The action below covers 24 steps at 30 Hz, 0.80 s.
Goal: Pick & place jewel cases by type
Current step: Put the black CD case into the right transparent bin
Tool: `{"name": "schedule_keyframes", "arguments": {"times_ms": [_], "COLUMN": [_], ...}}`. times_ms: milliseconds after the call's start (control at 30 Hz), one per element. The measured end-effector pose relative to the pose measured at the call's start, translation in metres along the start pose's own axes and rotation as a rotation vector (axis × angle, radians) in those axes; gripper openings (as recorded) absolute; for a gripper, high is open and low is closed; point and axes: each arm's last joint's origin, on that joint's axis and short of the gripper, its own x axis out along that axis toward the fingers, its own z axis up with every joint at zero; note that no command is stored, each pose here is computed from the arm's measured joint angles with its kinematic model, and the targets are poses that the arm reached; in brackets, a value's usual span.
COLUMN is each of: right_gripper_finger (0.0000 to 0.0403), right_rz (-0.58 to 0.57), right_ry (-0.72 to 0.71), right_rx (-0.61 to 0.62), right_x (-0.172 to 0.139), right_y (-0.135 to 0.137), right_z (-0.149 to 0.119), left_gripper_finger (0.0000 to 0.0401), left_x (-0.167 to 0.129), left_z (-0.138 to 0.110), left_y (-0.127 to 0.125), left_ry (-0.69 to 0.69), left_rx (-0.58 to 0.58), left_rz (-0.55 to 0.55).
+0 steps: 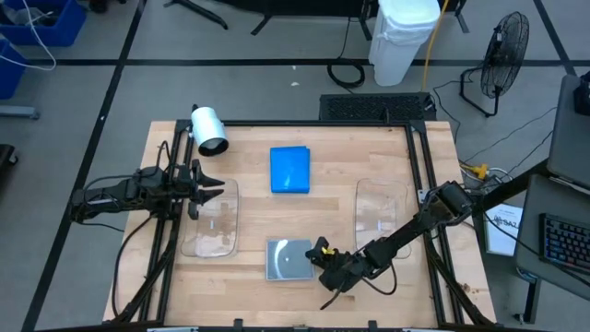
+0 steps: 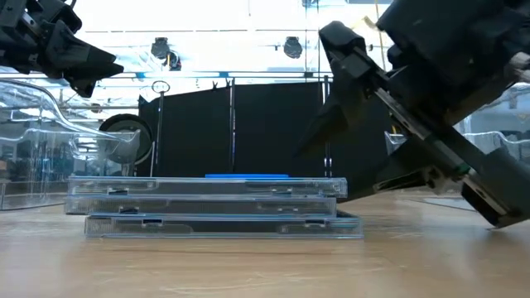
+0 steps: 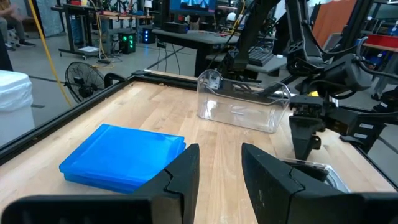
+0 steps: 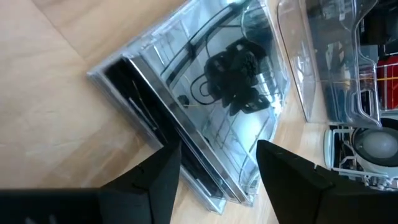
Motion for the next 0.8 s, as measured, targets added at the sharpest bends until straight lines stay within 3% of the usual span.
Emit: {"name": "schedule_keyframes", "arguments": {"times_ms": [267, 467, 800], "right_gripper_finger": [0.0199, 0.02, 0.0196], "right_rz": [-0.017, -0.017, -0.021], "right_ry": [-0.023, -0.023, -0.017], "right_rx": [0.026, 0.026, 0.038], "right_x": [0.0, 0.0, 0.002], "right_y": [-0.003, -0.003, -0.004], "right_z": [0.002, 0.002, 0.001], "left_gripper_finger": [0.0124, 0.0124, 0.0124], "left_x": [0.0, -0.001, -0.002], "left_z": [0.001, 0.01, 0.021], "left_y": [0.0, -0.001, -0.001], "left_ry": [-0.009, -0.1, -0.229], "left_rx": [0.019, 0.056, -0.176], "left_rz": [0.006, 0.017, 0.025]}}
